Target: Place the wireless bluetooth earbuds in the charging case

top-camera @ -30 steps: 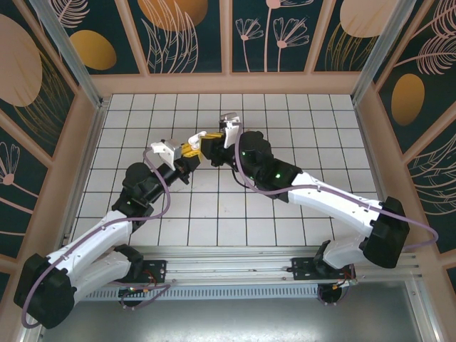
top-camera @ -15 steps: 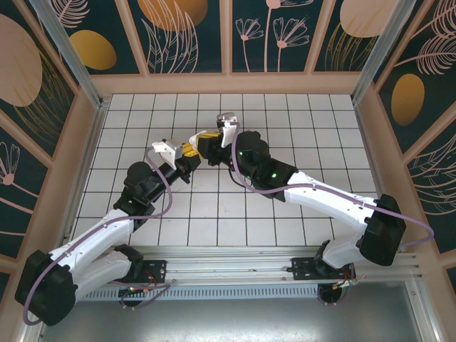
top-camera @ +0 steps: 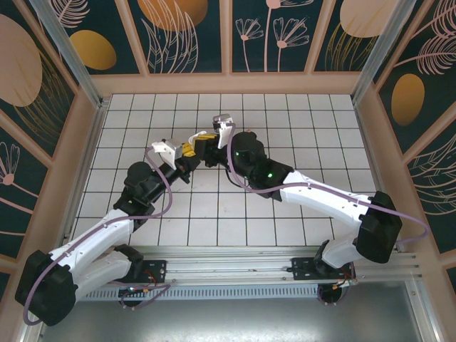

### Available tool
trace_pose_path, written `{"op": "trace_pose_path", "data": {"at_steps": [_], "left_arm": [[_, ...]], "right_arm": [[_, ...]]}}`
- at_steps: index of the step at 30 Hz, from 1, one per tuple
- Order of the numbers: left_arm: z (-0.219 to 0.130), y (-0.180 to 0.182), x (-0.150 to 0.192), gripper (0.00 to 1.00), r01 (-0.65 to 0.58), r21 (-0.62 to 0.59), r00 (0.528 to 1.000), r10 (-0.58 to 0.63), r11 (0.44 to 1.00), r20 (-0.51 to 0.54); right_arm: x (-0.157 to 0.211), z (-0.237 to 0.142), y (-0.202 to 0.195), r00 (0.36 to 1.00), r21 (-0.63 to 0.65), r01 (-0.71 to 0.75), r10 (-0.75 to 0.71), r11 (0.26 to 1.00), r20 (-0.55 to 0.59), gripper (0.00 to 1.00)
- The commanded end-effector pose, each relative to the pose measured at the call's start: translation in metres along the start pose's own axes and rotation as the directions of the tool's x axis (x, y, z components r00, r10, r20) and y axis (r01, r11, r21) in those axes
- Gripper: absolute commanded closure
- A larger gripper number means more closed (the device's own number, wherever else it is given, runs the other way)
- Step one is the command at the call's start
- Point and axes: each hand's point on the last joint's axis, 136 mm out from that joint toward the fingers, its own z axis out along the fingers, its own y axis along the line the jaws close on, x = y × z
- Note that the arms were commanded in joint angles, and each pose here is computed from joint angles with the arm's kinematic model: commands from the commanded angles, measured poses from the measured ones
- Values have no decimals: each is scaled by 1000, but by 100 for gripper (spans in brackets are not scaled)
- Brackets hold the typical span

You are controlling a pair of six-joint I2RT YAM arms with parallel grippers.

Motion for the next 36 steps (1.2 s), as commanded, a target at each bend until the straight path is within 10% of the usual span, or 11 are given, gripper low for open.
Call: {"op": "trace_pose_path", "data": {"at_steps": [1, 36], "left_arm": [[-6, -9, -30, 100, -48, 26, 994, 45, 999, 102], [-11, -11, -33, 100, -53, 28, 994, 50, 998, 97]], "right_arm": [[11, 6, 2, 1000, 12, 2, -2, 1000, -29, 78], [25, 6, -10, 995, 75, -4, 12, 997, -95, 61]]}}
